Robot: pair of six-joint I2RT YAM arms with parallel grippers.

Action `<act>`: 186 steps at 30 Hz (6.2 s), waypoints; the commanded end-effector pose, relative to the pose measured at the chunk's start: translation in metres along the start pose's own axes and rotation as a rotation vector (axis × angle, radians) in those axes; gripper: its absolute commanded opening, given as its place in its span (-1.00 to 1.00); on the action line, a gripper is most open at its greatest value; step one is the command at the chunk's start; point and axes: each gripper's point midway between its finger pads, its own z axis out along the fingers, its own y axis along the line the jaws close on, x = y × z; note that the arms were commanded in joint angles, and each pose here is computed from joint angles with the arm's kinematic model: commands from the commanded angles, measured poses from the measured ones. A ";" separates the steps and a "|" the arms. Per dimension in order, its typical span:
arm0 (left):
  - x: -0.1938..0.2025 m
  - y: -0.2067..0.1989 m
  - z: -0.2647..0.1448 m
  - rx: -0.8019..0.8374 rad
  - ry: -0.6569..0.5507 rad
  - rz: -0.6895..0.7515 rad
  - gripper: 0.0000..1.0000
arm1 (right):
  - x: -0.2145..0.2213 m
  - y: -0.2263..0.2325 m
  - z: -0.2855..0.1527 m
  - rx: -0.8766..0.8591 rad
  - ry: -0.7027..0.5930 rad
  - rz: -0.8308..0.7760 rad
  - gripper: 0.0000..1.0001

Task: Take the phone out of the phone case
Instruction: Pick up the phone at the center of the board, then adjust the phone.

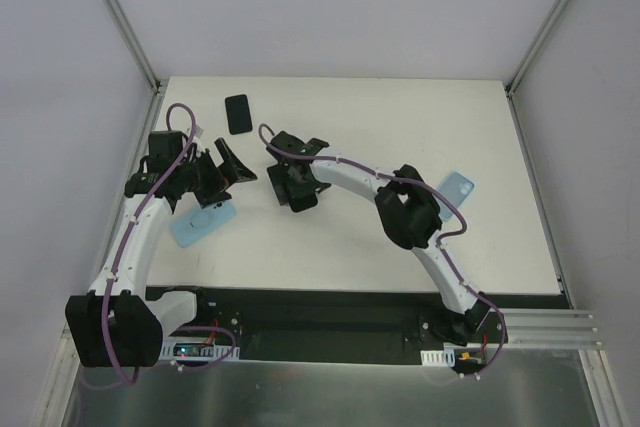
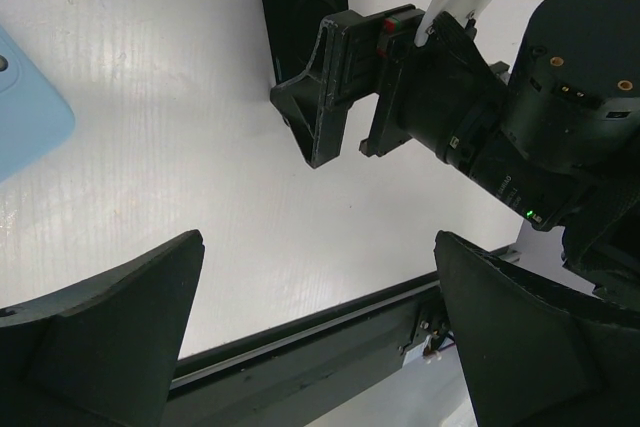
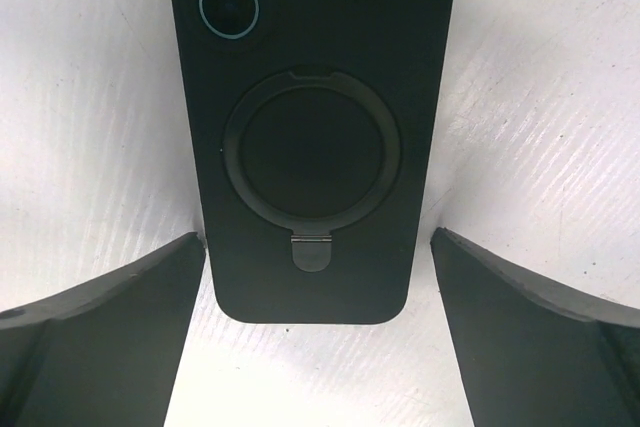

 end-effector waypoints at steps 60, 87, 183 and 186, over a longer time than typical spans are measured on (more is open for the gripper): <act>0.037 -0.022 0.149 0.136 0.368 -0.269 -1.00 | 0.027 0.002 -0.124 -0.508 -0.122 0.249 0.47; 0.040 -0.029 0.122 0.094 0.337 -0.286 -1.00 | 0.038 0.027 -0.123 0.238 -0.306 -0.438 0.50; 0.018 -0.152 -0.010 0.906 0.050 0.024 0.60 | -0.045 -0.009 -0.301 -1.312 -0.552 0.691 -0.97; 0.013 -0.159 -0.014 0.952 0.038 0.021 0.55 | -0.047 -0.006 -0.300 -1.362 -0.537 0.721 -0.97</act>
